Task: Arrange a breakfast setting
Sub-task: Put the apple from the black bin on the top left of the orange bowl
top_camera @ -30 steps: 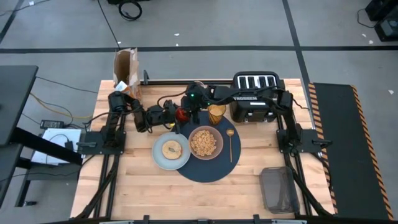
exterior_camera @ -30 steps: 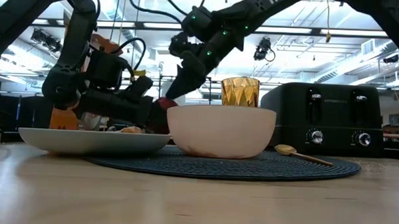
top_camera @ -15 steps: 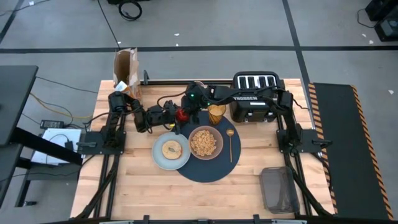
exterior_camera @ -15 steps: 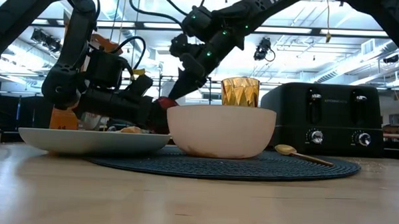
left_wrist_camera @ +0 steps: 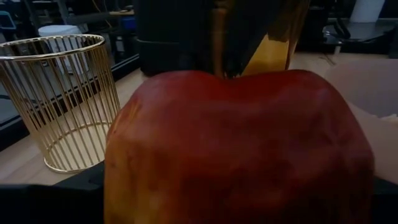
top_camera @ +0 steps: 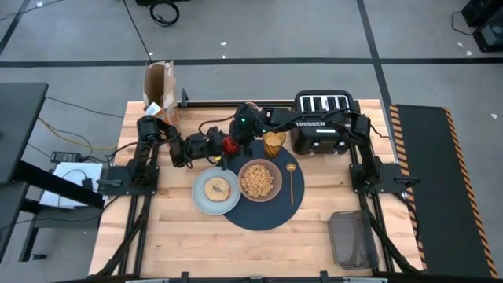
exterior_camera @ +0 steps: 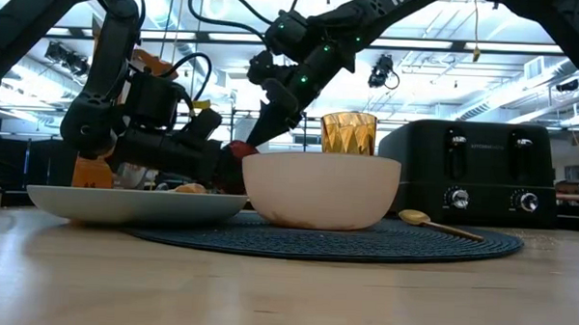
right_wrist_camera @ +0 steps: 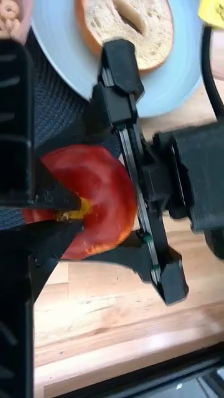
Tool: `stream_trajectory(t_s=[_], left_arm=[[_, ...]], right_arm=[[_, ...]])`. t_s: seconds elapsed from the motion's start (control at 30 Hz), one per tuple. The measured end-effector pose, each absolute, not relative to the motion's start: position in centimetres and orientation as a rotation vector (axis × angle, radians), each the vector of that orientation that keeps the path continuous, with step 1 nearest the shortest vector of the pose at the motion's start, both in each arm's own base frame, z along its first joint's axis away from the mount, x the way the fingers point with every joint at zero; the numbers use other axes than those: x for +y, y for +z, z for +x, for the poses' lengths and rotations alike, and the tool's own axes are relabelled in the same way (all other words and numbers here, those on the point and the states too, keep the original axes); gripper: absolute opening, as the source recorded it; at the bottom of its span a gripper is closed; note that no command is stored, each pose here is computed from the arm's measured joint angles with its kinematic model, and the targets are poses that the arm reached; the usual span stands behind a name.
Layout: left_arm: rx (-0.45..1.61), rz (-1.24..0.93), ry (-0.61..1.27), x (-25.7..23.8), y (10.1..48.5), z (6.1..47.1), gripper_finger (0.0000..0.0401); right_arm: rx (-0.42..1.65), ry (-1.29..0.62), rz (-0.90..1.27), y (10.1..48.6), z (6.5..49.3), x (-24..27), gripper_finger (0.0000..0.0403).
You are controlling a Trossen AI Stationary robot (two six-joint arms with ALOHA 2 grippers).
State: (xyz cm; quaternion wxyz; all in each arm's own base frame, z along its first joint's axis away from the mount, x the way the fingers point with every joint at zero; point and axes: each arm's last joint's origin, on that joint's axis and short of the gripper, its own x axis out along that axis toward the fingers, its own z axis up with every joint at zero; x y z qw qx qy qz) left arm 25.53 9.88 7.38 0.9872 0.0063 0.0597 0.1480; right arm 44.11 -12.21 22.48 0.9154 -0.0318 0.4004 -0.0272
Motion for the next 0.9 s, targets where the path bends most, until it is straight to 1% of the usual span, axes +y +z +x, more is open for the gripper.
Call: stream_trajectory(t_s=[0.1, 0.13, 0.3, 0.53, 0.7, 0.9], left_arm=[[0.120, 0.014, 0.297, 9.9, 7.4, 25.5, 0.0331], [0.120, 0.014, 0.297, 9.9, 7.4, 25.5, 0.0332], [0.113, -0.015, 0.298, 9.9, 7.4, 25.5, 0.0344], [0.165, -0.094, 0.301, 9.8, 6.9, 25.5, 0.0348], [0.214, -0.103, 0.287, 9.4, 6.4, 25.5, 0.0348], [0.266, -0.095, 0.291, 8.9, 7.0, 23.9, 0.0349]], right_arm=[[0.826, -0.027, -0.088, 22.5, 44.1, -12.1, 0.0018], [0.827, -0.020, -0.100, 22.4, 44.1, -12.0, 0.0015], [0.863, -0.032, -0.143, 23.1, 44.3, -11.4, 0.0015], [0.901, -0.027, -0.171, 25.9, 44.3, -11.4, 0.0015], [0.927, 0.000, -0.182, 25.9, 44.1, -11.0, 0.0015], [0.965, 0.005, -0.199, 25.1, 44.0, -10.5, 0.0015]])
